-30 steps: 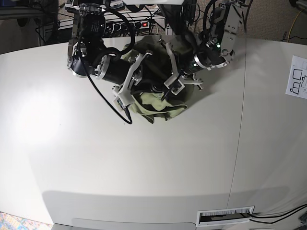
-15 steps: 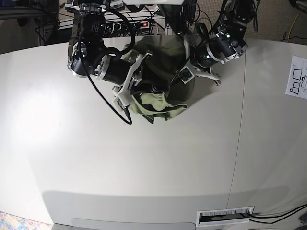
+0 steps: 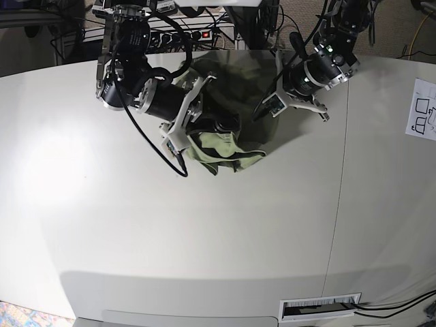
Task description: Fold the T-shirt properly
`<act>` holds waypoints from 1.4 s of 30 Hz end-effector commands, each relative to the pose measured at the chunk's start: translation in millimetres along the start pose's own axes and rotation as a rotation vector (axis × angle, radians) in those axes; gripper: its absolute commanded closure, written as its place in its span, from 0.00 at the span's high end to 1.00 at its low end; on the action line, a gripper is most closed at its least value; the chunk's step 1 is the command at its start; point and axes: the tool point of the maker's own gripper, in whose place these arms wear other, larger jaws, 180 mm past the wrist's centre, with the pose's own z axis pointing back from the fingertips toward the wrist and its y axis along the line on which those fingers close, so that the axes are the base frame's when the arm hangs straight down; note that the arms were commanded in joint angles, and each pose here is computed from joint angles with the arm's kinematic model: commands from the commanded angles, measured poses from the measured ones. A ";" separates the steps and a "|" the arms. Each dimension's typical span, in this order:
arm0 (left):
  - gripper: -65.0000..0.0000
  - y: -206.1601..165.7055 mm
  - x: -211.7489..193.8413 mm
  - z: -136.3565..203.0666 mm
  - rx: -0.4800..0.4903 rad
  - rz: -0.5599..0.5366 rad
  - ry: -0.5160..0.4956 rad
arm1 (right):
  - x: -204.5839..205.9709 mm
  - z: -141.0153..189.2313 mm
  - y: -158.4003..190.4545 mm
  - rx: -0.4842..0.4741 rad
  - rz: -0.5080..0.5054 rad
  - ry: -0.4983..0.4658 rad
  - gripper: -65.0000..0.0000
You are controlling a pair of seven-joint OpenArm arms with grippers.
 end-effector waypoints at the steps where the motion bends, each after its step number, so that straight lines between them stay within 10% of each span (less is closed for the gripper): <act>1: 0.00 0.5 9.3 3.0 -0.003 0.010 -0.040 | 17.8 1.6 5.6 0.020 0.017 -0.069 0.00; 7: 0.00 -11.3 25.1 1.5 -0.055 0.067 -0.168 | 16.4 -7.6 22.0 0.078 0.027 -0.058 0.00; 25: 0.00 -23.2 -1.0 -17.5 -0.119 0.166 -0.138 | 15.5 -35.6 65.3 0.194 0.059 -0.042 0.00; 42: 0.00 28.6 36.9 34.3 0.121 0.058 -0.165 | 15.9 -37.1 56.8 0.149 0.086 -0.036 0.00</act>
